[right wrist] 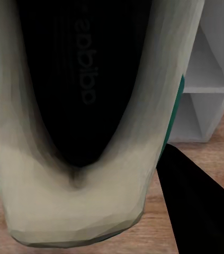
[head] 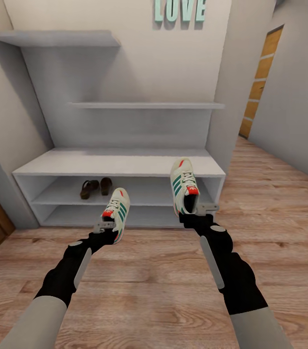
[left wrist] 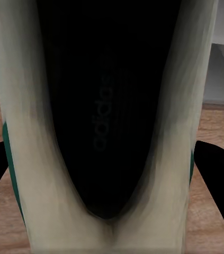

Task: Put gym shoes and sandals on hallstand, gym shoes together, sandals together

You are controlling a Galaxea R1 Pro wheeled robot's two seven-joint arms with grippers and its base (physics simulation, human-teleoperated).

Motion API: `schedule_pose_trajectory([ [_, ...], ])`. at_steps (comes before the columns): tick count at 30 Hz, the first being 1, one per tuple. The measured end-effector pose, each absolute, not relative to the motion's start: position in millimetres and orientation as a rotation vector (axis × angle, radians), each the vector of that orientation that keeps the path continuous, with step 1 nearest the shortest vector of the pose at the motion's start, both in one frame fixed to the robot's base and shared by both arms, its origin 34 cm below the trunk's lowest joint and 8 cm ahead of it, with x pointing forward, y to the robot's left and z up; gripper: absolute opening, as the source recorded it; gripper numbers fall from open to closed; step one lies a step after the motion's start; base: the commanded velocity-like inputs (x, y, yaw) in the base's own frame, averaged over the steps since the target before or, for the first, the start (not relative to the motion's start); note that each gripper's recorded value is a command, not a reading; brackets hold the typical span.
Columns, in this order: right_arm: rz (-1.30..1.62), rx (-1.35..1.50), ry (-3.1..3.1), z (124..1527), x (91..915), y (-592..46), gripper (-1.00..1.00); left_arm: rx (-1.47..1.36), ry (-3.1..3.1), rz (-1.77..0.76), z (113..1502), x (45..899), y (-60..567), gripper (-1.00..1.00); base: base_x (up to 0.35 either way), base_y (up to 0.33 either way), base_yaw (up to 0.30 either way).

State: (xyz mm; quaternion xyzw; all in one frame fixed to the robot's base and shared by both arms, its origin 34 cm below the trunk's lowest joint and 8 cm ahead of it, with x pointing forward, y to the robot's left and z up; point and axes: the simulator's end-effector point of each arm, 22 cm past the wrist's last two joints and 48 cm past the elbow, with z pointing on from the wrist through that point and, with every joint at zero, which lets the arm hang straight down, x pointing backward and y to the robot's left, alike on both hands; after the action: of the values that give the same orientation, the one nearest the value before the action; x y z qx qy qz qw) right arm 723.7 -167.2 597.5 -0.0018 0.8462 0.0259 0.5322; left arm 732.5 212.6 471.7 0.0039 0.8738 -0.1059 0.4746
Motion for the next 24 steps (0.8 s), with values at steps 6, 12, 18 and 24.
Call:
schedule_pose_trajectory([
  [6, 0.061, -0.004, 2.018, 597.5, 723.7, -167.2, -1.0, 0.009, 2.137, -0.259, 471.7, 732.5, 212.6, -1.0, 0.0, 0.0, -0.017],
  [12, 0.061, -0.005, 2.019, 597.3, 723.6, -167.1, -1.0, 0.009, 2.137, -0.259, 471.7, 732.5, 212.6, -1.0, 0.0, 0.0, -0.002],
  [18, 0.059, -0.004, 2.018, 597.5, 723.7, -167.4, -1.0, 0.009, 2.137, -0.259, 471.7, 732.5, 212.6, -1.0, 0.0, 0.0, 0.0],
  [24, 0.064, -0.001, 2.018, 597.5, 723.8, -167.7, -1.0, 0.01, 2.138, -0.259, 471.3, 732.3, 212.5, -1.0, 0.0, 0.0, 0.0],
])
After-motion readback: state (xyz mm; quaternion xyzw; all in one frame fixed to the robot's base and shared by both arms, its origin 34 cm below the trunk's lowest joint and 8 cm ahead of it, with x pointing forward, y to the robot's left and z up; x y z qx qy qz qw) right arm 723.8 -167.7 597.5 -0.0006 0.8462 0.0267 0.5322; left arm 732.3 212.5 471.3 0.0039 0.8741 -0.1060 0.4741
